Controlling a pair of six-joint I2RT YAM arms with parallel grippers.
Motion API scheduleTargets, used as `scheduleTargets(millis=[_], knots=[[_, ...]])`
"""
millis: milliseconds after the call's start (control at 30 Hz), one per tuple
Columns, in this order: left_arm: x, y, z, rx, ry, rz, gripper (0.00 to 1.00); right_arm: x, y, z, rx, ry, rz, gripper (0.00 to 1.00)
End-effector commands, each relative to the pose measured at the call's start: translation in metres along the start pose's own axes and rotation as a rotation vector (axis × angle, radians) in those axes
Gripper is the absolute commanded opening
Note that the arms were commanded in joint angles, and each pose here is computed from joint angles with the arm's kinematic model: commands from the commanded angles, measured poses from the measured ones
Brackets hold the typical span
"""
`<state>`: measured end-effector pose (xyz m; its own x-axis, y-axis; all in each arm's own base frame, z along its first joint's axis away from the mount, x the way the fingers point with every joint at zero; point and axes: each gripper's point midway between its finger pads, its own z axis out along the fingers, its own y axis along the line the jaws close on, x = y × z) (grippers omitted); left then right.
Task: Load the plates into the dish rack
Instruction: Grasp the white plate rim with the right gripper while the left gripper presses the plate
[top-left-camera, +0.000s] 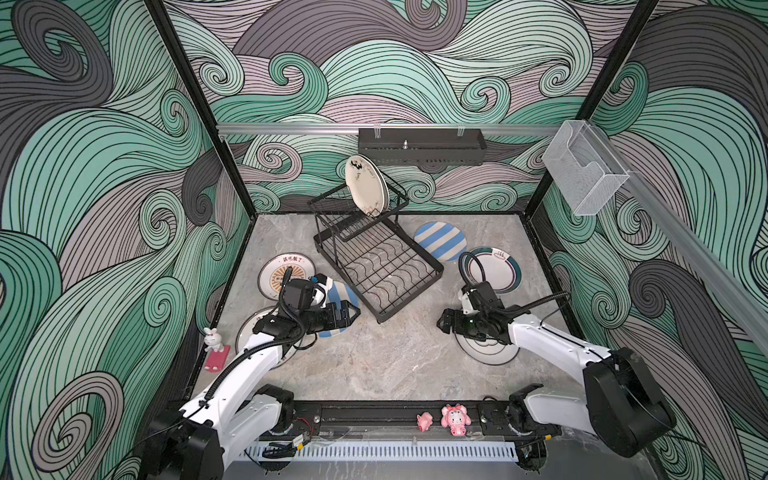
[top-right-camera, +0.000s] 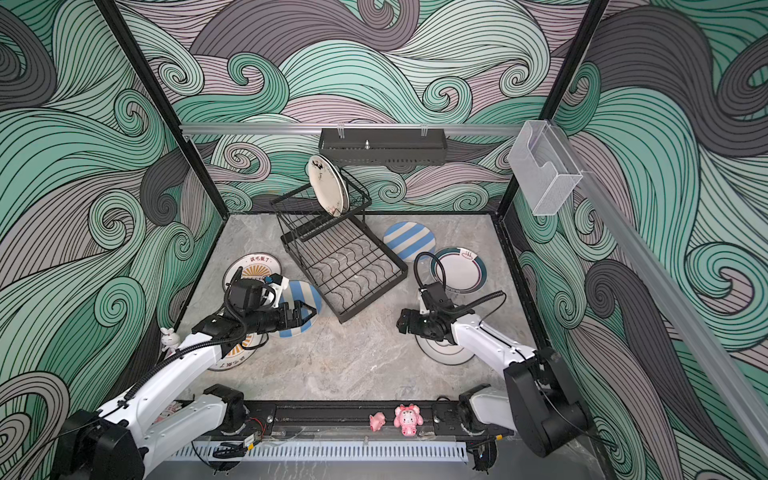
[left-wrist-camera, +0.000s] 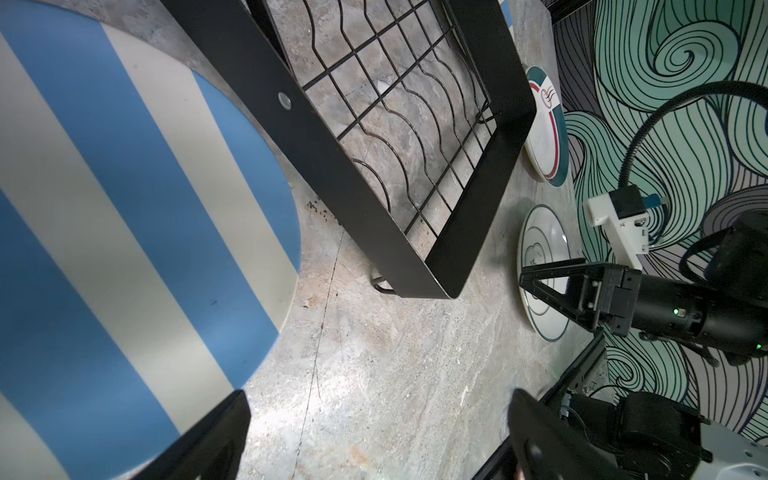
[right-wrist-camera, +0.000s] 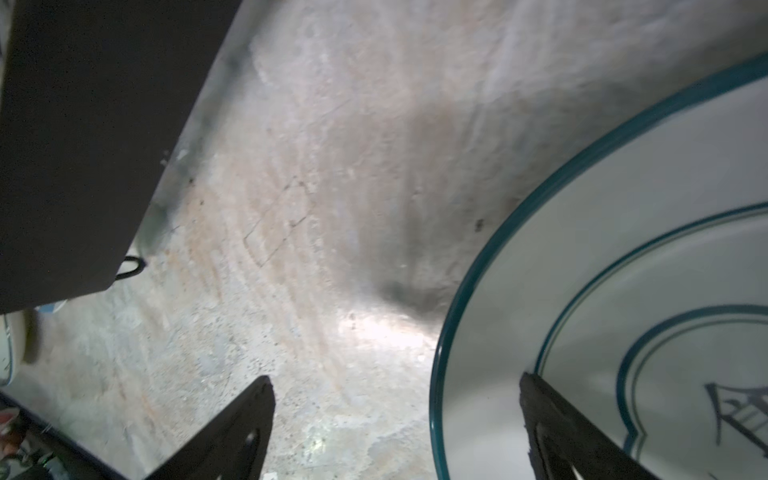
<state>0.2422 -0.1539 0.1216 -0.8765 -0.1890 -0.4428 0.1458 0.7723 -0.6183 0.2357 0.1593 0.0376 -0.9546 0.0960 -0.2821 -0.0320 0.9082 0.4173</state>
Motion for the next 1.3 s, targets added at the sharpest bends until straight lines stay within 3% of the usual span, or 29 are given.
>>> scheduleTargets(millis=[0,400,533,667,833,933,1100,1267], knots=[[0.001,0.000,0.004,0.001,0.003,-0.005,0.98,0.013,0.026,0.012,-0.082,0.051,-0.009,0.91],[0.005,-0.012,0.002,0.012,0.005,0.041,0.98,0.030,0.109,0.016,-0.296,0.066,-0.142,0.85],[0.013,-0.015,0.010,0.015,0.030,0.076,0.99,0.044,0.116,0.019,-0.281,0.111,-0.204,0.85],[0.018,-0.029,0.014,0.035,0.055,0.130,0.99,0.046,0.090,0.006,-0.173,0.079,-0.187,0.85],[0.019,-0.053,0.016,0.075,0.051,0.211,0.99,0.034,0.047,-0.037,-0.007,-0.042,-0.146,0.84],[0.022,-0.064,0.020,0.092,0.067,0.242,0.99,0.034,0.011,-0.057,0.075,-0.084,-0.044,0.77],[0.026,-0.075,0.026,0.103,0.105,0.294,0.99,0.043,-0.030,-0.073,0.040,-0.152,0.159,0.72],[0.030,-0.088,0.033,0.130,0.126,0.323,0.99,0.057,-0.045,-0.074,0.031,-0.161,0.242,0.72]])
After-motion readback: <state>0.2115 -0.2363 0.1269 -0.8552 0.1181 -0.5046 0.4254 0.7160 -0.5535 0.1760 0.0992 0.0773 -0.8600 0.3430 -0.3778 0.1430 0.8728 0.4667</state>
